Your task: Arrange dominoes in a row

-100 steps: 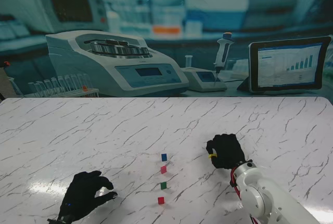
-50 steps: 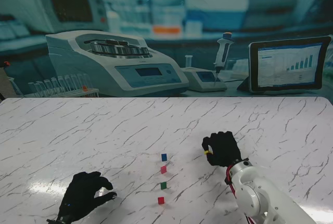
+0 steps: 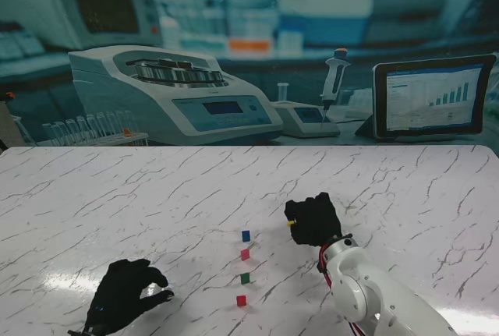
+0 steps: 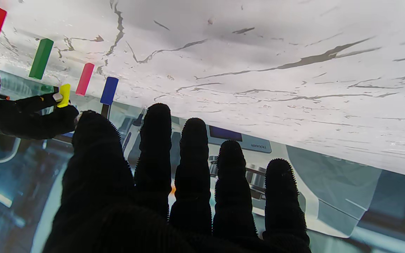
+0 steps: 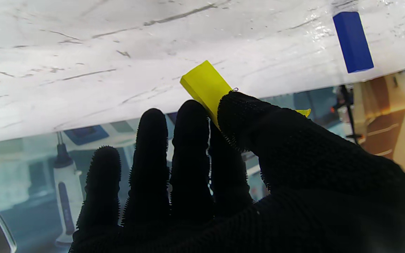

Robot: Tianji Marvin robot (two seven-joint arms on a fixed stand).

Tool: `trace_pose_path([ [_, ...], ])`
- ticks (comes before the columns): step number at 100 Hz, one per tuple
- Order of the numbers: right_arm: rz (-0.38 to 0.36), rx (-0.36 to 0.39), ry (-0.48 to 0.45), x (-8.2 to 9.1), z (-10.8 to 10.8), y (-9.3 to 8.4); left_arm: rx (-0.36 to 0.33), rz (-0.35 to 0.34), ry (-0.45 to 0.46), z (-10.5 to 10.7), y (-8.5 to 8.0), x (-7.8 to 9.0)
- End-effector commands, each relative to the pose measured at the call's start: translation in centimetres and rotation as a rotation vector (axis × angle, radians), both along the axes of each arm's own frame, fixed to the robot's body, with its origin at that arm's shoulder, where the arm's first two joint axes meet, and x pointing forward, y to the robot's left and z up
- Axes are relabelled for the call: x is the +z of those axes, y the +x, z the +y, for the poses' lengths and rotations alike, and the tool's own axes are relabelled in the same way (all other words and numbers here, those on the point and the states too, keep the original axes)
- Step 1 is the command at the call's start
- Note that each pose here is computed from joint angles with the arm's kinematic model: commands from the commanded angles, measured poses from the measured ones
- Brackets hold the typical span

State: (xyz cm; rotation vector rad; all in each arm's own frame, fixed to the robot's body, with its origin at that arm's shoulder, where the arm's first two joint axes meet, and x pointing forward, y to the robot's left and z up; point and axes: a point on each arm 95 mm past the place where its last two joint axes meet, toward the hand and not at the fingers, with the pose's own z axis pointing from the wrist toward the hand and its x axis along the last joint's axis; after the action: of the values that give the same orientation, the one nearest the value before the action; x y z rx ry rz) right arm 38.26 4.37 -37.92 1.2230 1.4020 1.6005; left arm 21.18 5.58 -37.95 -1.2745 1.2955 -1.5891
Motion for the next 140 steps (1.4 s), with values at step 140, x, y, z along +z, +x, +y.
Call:
trace_pose_path([
  [140,0.036,0.025,0.072,-1.1,9.8,4.1,-0.025,0.037,-0.013,-0.5,-0.6,0.1],
])
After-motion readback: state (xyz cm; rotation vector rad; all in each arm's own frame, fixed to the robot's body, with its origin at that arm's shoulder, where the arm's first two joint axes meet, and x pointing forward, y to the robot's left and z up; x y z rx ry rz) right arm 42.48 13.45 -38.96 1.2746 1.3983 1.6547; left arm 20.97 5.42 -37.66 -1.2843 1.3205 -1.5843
